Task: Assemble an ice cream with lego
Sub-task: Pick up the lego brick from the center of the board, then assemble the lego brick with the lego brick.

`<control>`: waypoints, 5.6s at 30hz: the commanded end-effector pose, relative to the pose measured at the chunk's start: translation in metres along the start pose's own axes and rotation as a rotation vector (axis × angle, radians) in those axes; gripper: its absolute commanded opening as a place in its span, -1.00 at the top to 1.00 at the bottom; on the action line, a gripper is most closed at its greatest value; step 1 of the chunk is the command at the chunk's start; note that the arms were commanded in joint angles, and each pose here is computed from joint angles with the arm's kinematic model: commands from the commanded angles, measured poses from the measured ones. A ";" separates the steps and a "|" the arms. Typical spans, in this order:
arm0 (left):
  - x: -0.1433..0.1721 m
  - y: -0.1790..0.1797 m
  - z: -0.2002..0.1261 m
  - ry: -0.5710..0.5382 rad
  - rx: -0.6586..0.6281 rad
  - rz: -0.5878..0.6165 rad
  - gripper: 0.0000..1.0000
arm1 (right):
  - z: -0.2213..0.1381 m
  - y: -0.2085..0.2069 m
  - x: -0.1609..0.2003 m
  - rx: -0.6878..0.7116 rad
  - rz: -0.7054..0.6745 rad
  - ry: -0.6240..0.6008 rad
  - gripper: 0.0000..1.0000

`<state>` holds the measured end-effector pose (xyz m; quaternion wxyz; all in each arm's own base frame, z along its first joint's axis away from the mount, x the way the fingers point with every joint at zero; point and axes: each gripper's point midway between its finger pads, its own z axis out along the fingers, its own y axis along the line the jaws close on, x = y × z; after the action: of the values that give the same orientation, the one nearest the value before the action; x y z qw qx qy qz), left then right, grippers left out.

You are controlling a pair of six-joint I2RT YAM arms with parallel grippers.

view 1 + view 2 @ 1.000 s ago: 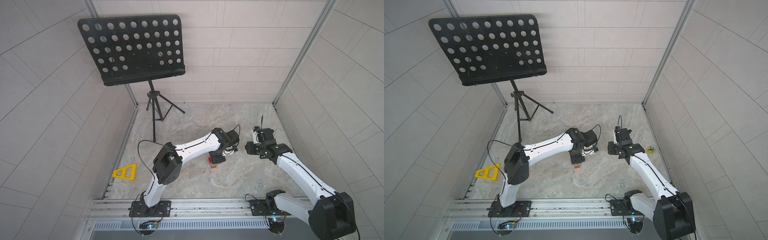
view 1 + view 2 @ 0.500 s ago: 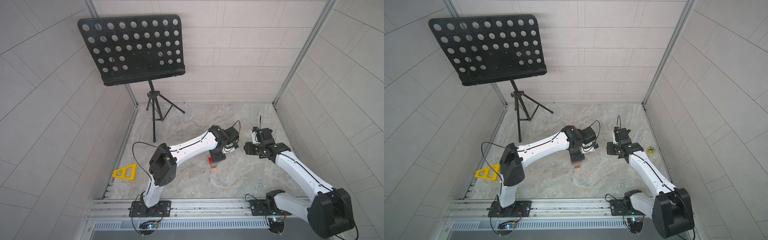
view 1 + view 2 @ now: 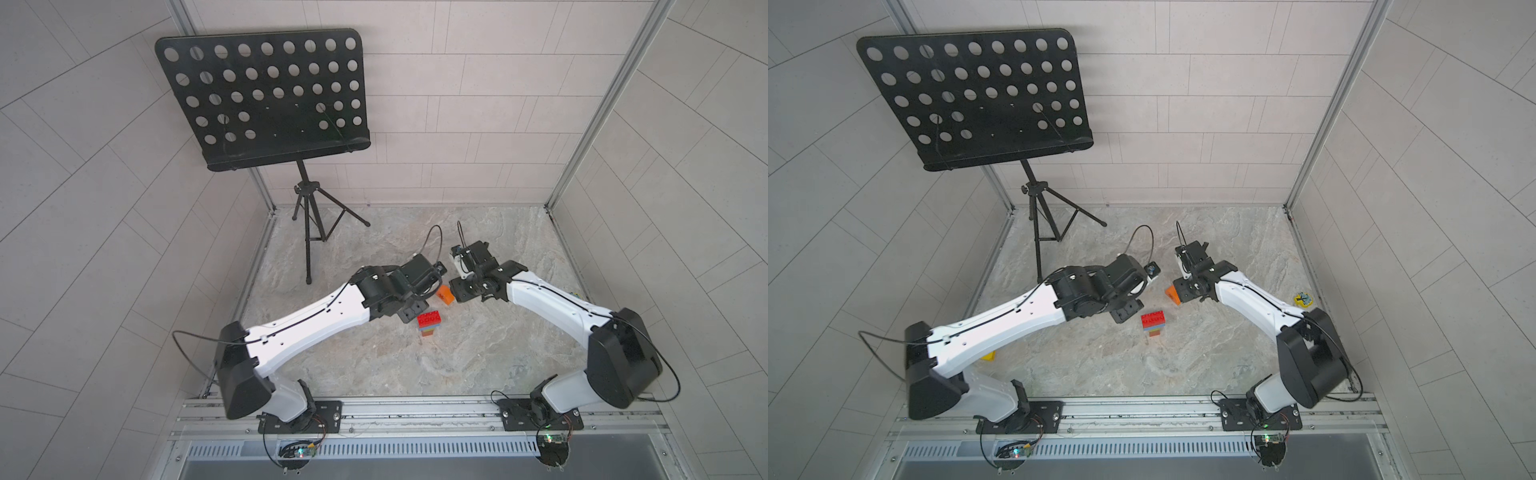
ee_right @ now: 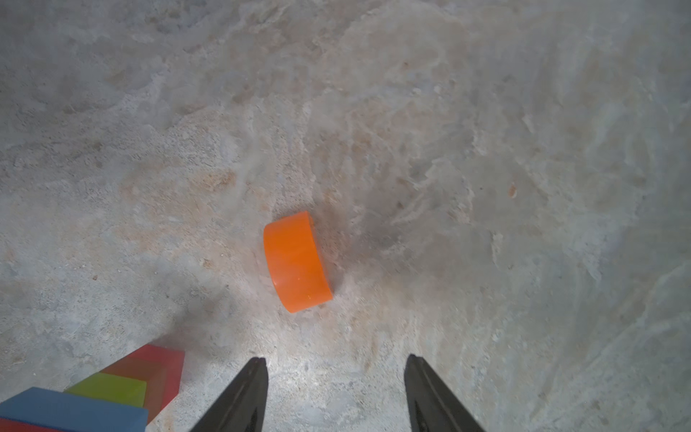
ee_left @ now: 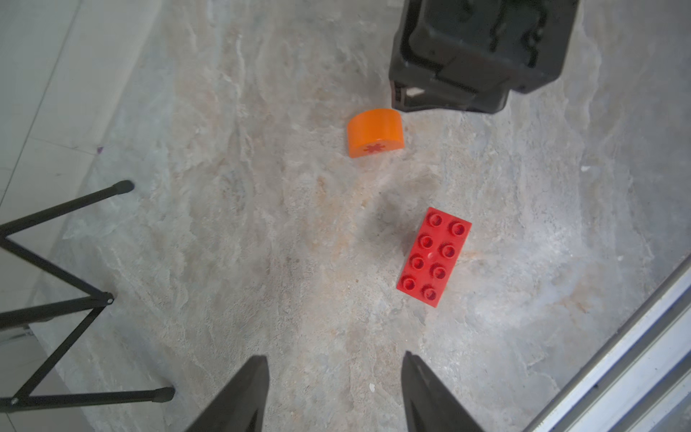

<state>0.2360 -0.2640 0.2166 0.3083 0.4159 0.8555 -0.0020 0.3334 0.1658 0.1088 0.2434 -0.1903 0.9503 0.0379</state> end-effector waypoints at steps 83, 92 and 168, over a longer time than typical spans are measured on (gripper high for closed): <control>0.069 0.095 -0.062 -0.284 0.036 -0.701 -0.56 | -0.124 0.112 0.010 -0.495 -1.270 -0.057 1.00; 0.072 0.097 -0.064 -0.288 0.028 -0.702 -0.56 | -0.102 0.133 0.024 -0.524 -1.303 -0.022 1.00; 0.074 0.101 -0.057 -0.269 0.044 -0.720 -0.56 | -0.072 0.124 0.032 -0.474 -1.288 0.098 1.00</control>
<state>0.2413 -0.1308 0.2496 0.3838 0.0895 0.9010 -0.1816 0.2366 0.2603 0.1431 0.1254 -0.7679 0.6232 0.0788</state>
